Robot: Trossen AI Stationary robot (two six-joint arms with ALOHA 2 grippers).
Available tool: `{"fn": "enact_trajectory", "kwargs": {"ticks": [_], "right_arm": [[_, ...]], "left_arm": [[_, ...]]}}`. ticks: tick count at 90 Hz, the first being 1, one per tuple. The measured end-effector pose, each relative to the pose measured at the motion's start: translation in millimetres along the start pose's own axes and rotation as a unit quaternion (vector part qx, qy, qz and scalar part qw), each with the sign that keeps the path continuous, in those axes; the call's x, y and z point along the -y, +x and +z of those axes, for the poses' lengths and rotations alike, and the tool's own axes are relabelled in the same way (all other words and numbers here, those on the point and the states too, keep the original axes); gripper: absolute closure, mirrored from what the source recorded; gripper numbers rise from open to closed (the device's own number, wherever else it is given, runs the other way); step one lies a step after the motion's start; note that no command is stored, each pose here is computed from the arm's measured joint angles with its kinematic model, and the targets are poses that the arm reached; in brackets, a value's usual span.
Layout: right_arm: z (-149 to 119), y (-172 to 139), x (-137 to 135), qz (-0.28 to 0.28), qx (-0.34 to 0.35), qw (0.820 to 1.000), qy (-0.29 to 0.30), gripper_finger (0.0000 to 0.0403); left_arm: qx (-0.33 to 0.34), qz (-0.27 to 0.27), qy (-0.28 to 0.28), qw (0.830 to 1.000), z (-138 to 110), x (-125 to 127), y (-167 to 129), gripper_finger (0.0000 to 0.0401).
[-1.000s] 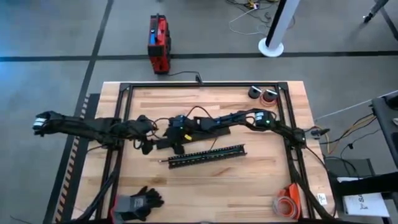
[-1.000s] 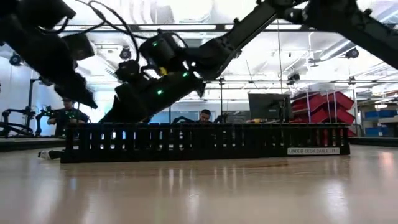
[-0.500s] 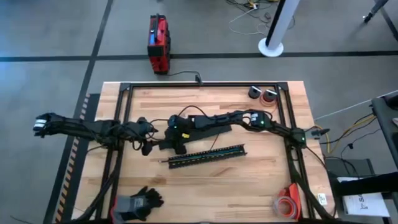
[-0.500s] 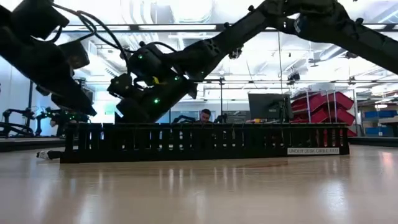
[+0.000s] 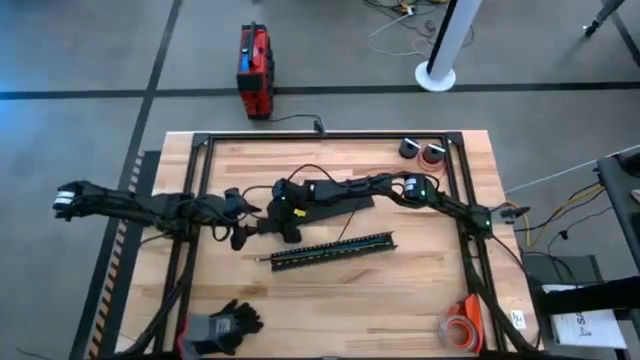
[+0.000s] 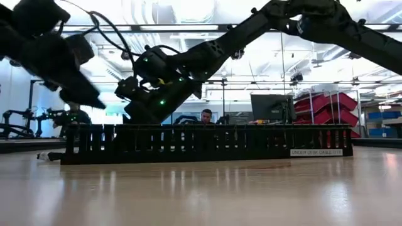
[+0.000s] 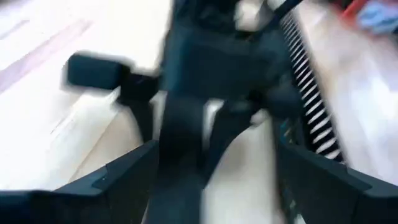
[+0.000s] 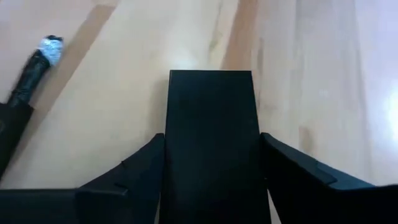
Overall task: Ziptie cables
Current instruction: Insert the cable duct cover into the cable duct
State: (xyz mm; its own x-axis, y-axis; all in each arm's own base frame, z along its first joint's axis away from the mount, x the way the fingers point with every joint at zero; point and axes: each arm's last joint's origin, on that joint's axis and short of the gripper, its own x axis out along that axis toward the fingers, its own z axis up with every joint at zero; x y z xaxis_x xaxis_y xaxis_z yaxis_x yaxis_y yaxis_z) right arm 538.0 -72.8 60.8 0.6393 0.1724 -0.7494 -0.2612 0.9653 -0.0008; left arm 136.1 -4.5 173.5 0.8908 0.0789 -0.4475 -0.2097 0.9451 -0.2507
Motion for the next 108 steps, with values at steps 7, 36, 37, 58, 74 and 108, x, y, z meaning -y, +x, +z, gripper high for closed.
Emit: {"fn": "enact_trajectory", "kwargs": {"ticks": [7, 36, 37, 58, 74, 108], "right_arm": [[-0.2, 0.0, 0.5, -0.003, -0.001, 1.000, 0.008, 0.0185], [19.6, -26.5, -12.7, -0.010, -0.024, 1.000, 0.013, 0.0186], [20.3, -28.3, -13.1, -0.010, -0.026, 1.000, 0.012, 0.0186], [57.2, -99.5, -24.5, -0.051, -0.064, 0.996, -0.025, 0.0190], [81.6, -159.8, -53.5, -0.054, -0.086, 0.994, -0.025, 0.0192], [114.2, -274.4, -128.3, -0.129, -0.067, 0.989, -0.009, 0.0222]], "left_arm": [[0.045, -0.036, 0.009, 0.998, 0.1, 2.5, 5.4, 0.0090], [0.069, -0.058, 0.011, 0.996, -3.0, 4.2, 12.0, 0.0090], [0.070, -0.059, 0.013, 0.996, -2.3, 4.7, 11.7, 0.0090], [0.078, -0.077, 0.055, 0.992, 12.3, 15.4, 5.8, 0.0090], [0.058, -0.070, 0.059, 0.994, 9.6, 15.4, 10.7, 0.0090], [0.042, -0.067, 0.032, 0.996, 8.1, 22.4, 47.3, 0.0087]]}}
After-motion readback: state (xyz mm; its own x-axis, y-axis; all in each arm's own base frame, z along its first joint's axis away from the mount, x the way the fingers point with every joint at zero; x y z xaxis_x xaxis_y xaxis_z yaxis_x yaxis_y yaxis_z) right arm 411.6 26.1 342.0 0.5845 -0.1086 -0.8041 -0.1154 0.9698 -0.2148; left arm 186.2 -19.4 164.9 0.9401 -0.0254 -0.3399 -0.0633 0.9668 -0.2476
